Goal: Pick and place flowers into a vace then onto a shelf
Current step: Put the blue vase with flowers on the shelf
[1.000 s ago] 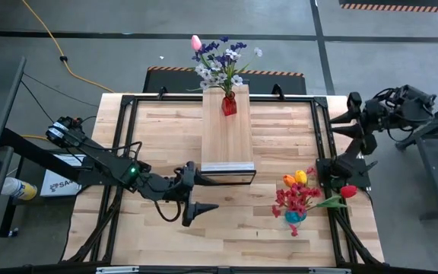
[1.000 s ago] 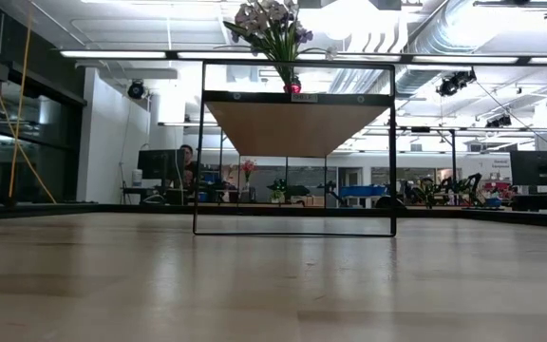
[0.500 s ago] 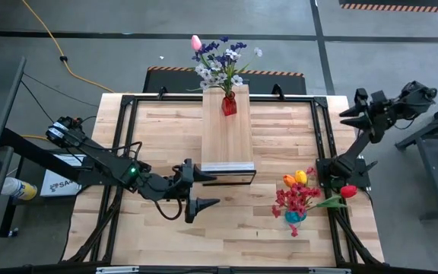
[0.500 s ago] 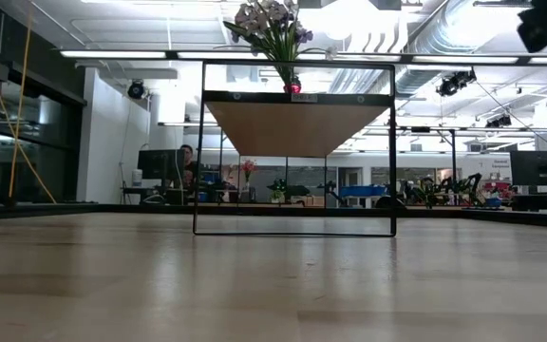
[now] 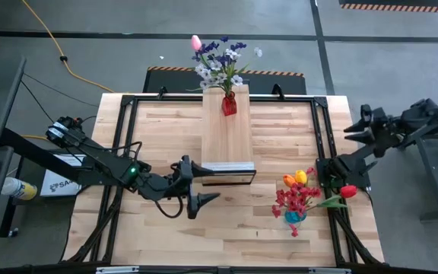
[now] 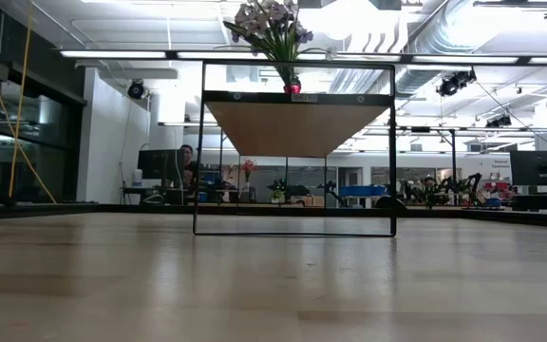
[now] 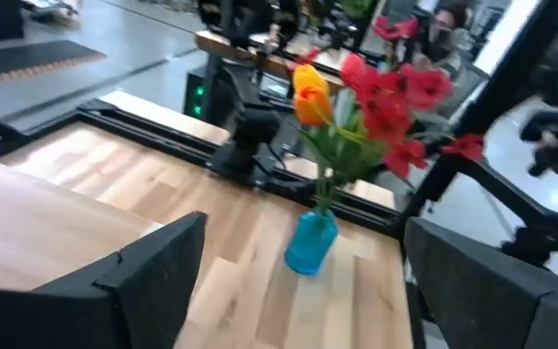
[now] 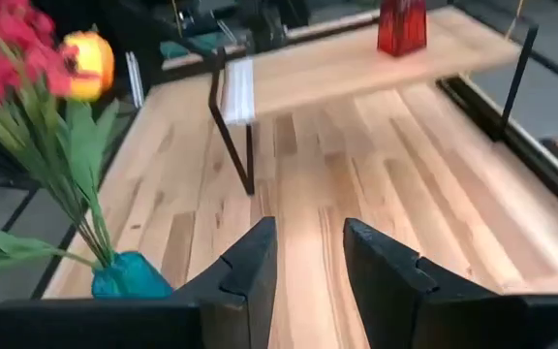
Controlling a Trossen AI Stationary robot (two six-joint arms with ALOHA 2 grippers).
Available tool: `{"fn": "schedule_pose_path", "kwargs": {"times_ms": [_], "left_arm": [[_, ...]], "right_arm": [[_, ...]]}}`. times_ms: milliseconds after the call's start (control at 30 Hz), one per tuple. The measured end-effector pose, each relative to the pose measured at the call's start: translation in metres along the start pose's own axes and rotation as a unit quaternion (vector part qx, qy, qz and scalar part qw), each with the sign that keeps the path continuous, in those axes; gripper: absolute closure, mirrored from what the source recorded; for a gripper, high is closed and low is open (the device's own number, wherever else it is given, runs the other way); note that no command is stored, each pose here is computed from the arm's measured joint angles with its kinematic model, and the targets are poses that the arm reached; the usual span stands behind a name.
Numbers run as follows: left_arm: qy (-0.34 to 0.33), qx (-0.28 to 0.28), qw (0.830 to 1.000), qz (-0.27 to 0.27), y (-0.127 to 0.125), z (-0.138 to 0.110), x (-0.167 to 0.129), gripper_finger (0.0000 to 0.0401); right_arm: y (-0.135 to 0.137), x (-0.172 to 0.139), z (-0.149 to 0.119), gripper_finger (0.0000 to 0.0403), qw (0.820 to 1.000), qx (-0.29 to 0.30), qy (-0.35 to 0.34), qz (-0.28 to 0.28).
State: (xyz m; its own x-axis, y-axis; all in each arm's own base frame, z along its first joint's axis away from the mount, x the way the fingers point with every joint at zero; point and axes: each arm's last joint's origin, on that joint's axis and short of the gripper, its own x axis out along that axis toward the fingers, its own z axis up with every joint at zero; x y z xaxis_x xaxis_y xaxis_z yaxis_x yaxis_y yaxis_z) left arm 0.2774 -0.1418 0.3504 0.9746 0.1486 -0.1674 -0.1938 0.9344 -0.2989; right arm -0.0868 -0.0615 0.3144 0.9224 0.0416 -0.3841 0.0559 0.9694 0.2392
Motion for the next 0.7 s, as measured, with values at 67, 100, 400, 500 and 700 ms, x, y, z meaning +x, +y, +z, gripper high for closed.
{"fn": "schedule_pose_path", "kwargs": {"times_ms": [67, 100, 400, 500, 700], "left_arm": [[-0.005, -0.001, 1.000, 0.009, 0.001, 0.000, 0.000, 0.0014], [-0.005, -0.004, 1.000, 0.010, 0.001, 0.000, 0.000, 0.0013], [-0.006, -0.018, 1.000, 0.009, 0.000, 0.001, 0.000, 0.0014], [-0.005, -0.019, 1.000, 0.006, 0.000, 0.001, 0.000, 0.0014], [-0.004, -0.018, 1.000, 0.005, 0.000, 0.000, 0.000, 0.0014]], "right_arm": [[0.005, 0.008, -0.004, 0.0289, 1.000, 0.003, 0.018, -0.005], [0.007, 0.012, -0.007, 0.0289, 1.000, 0.005, 0.030, -0.005], [0.025, 0.052, -0.032, 0.0289, 0.985, 0.063, 0.157, 0.018], [0.029, 0.061, -0.039, 0.0289, 0.979, 0.087, 0.185, 0.018], [0.035, 0.068, -0.044, 0.0289, 0.970, 0.136, 0.202, 0.020]]}}
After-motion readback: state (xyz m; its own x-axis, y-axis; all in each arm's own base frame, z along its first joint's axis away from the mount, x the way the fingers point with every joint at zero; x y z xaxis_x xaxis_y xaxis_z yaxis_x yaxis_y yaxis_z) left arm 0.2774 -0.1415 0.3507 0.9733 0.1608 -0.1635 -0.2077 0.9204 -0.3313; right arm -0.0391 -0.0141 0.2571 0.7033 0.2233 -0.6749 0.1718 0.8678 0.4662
